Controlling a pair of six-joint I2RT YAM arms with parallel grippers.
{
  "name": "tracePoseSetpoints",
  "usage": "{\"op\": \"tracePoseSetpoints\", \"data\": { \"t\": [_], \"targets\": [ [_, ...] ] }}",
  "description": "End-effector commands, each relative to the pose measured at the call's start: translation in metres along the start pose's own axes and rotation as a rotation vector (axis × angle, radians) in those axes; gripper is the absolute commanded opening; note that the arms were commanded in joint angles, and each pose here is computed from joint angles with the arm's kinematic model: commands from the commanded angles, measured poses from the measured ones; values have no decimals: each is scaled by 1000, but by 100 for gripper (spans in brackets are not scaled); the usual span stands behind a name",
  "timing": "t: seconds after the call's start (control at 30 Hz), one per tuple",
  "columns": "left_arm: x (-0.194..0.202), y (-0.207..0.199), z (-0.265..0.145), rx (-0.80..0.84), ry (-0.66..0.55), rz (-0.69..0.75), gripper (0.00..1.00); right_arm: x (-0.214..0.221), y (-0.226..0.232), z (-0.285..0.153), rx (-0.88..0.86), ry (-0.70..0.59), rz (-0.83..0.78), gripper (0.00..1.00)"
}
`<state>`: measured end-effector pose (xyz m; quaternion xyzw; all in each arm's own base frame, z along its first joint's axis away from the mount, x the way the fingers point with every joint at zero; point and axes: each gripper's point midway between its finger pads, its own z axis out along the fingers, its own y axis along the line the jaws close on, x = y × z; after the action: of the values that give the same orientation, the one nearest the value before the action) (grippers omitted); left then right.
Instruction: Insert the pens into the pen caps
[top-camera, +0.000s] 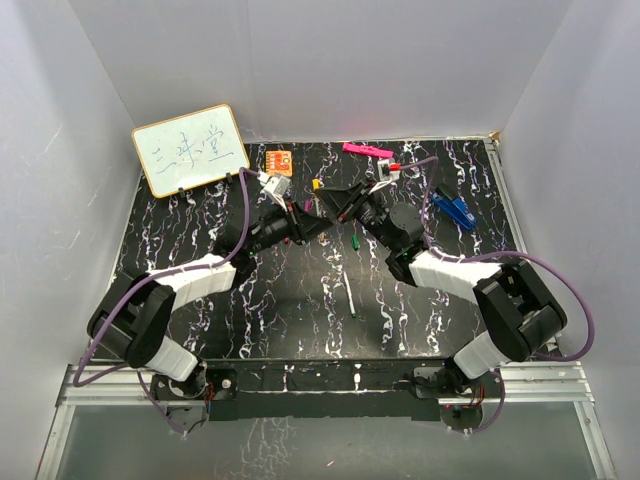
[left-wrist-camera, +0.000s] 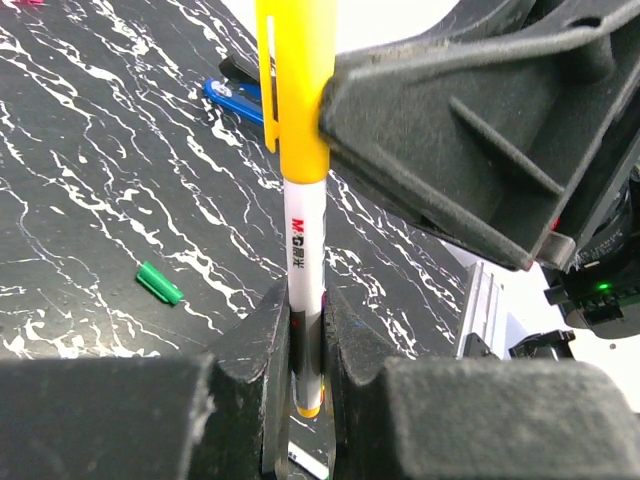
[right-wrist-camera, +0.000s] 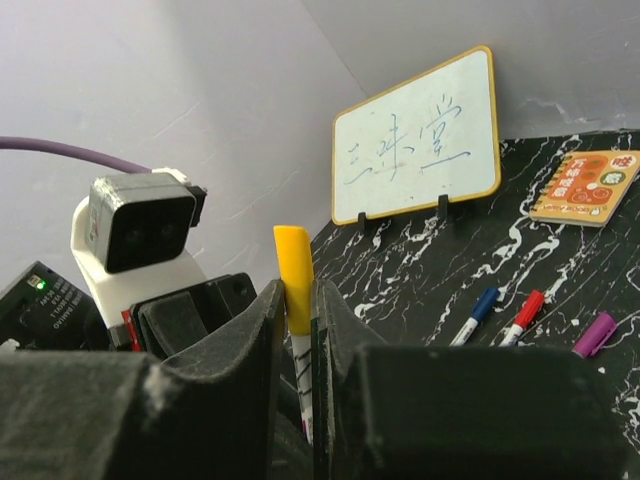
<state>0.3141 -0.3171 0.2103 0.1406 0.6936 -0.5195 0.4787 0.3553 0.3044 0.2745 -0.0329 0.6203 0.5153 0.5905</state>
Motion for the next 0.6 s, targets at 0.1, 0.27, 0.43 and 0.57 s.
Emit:
{"op": "tracePoseSetpoints", "data": {
  "t": [0.1, 0.27, 0.43, 0.57],
  "targets": [
    [-112, -44, 0, 86, -286, 183, 0, 84, -21, -25, 81, 310, 27, 0],
    [-67, -19, 13, 41, -81, 100, 0, 35, -7, -1, 79, 164, -62, 11],
    [-33, 11, 15, -64, 55, 42, 0, -19, -2, 6, 152, 19, -181, 16],
    [-15, 39, 17, -186, 154, 29, 0, -49, -17, -8, 294, -66, -247, 20]
  ]
}}
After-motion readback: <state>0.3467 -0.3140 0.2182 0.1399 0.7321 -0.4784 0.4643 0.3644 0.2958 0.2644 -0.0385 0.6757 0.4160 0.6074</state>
